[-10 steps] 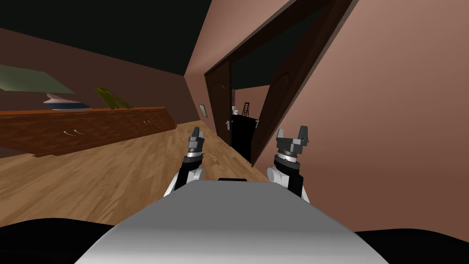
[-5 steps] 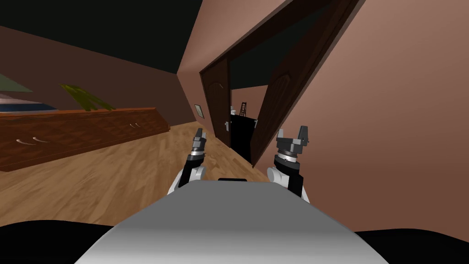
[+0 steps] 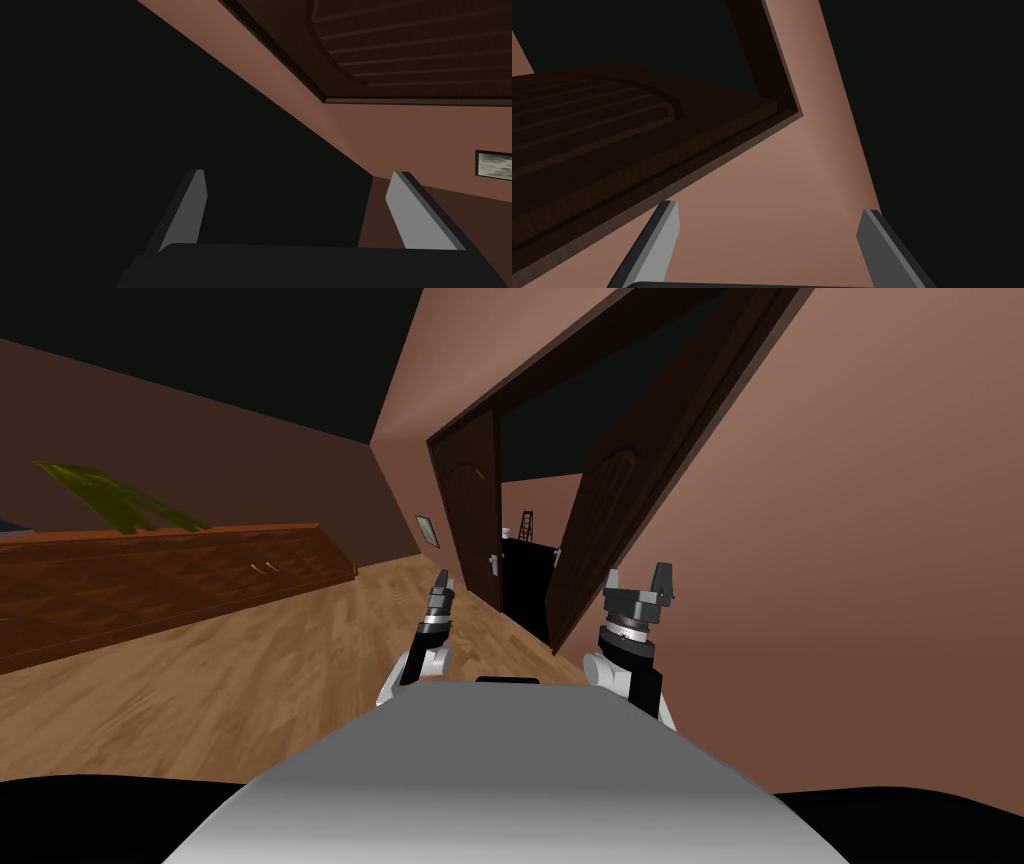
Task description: Push the door open
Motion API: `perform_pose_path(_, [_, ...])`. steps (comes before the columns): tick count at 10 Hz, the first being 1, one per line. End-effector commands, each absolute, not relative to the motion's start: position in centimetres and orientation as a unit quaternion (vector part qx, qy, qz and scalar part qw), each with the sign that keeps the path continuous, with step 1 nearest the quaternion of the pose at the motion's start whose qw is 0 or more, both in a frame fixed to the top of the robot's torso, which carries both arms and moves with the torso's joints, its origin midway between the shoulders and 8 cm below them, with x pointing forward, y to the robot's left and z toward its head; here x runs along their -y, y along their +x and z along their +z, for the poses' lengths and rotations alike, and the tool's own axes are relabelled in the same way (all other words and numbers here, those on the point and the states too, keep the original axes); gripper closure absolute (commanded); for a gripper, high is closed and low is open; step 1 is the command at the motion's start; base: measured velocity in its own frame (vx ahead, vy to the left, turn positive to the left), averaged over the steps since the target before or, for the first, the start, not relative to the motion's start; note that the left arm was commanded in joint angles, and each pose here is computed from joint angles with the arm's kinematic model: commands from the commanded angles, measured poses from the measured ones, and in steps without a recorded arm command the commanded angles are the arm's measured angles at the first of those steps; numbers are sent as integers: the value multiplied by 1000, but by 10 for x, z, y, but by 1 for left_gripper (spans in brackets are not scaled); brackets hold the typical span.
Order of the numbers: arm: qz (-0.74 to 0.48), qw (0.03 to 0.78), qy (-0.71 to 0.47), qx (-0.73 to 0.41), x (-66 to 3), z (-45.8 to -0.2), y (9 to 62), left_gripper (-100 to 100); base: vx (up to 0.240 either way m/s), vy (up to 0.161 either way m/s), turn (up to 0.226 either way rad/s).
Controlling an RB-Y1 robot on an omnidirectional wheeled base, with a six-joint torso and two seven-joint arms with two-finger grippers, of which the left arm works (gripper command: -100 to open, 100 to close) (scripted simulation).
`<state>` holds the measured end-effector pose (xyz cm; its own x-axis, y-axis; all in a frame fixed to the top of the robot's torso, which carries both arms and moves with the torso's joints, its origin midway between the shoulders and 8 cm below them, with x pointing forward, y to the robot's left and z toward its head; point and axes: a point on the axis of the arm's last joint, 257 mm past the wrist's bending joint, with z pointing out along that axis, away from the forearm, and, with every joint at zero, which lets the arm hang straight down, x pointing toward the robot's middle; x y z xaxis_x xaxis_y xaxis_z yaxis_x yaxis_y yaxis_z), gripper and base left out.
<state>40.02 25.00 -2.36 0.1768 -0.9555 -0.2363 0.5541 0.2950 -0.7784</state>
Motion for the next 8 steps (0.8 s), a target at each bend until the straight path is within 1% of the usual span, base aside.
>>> perform_pose_path(1, [-525,713,-278,-372,-252,-32,406,-100,69,110,-94])
perform_pose_path(4, [-522,706,-287,-384,-254,-49,421,-100,67,108,-123])
perform_pose_path(8, [-517,695,-301,-399,-258,-73,442,-100,95,120,-134])
